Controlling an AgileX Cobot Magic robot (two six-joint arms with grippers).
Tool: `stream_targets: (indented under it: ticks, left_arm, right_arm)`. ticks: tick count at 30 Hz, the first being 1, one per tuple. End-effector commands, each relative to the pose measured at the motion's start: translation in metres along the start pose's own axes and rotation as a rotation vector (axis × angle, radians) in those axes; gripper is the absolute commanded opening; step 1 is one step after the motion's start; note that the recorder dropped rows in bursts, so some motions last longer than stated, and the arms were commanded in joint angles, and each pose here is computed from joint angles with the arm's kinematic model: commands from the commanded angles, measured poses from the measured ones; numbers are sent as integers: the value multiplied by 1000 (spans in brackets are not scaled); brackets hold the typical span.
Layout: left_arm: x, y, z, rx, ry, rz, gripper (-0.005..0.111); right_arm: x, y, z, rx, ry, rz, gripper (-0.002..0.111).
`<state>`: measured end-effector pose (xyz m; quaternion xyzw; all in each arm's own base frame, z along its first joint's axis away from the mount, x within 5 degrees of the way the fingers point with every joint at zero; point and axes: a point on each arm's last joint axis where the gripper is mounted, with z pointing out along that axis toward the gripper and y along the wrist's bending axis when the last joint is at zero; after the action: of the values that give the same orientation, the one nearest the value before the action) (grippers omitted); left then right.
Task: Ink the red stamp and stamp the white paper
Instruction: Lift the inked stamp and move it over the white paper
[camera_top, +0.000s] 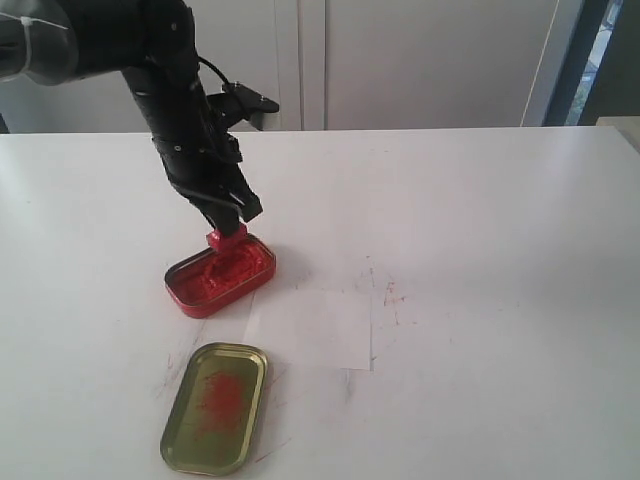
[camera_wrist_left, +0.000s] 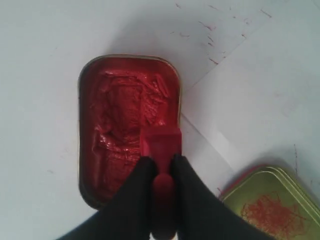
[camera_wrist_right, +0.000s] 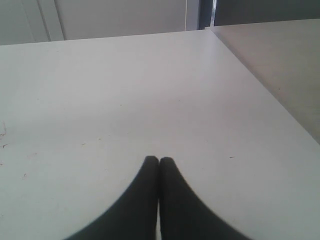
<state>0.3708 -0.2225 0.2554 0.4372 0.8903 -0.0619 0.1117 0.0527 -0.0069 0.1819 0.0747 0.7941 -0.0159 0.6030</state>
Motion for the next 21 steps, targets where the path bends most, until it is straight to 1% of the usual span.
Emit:
stream_targets:
  ticks: [1, 3, 5, 7, 8, 9, 11, 13, 21]
  left_arm:
    - [-7, -33, -3, 33, 1, 64, 0]
    - [-8, -48, 1, 22, -12, 143, 0]
    - [-7, -54, 1, 12, -46, 152, 0]
    - [-5, -65, 1, -2, -93, 173, 0]
    - [-2, -68, 3, 0, -92, 176, 0]
    - [1, -75, 7, 6, -86, 190, 0]
    - [3, -84, 14, 9, -87, 206, 0]
    - [3, -88, 16, 9, -94, 215, 0]
    - [2, -88, 17, 11, -94, 218, 0]
  right_arm:
    - [0, 0, 0, -5, -13, -4, 0]
    - [0, 0, 0, -5, -13, -4, 0]
    - [0, 0, 0, -5, -13, -4, 0]
    - [0, 0, 0, -5, -13, -4, 0]
    - [0, 0, 0, -5, -13, -4, 0]
    - [0, 0, 0, -5, -13, -4, 0]
    - [0, 0, 0, -5, -13, -4, 0]
    - [0, 0, 0, -5, -13, -4, 0]
    - [0, 0, 0, -5, -13, -4, 0]
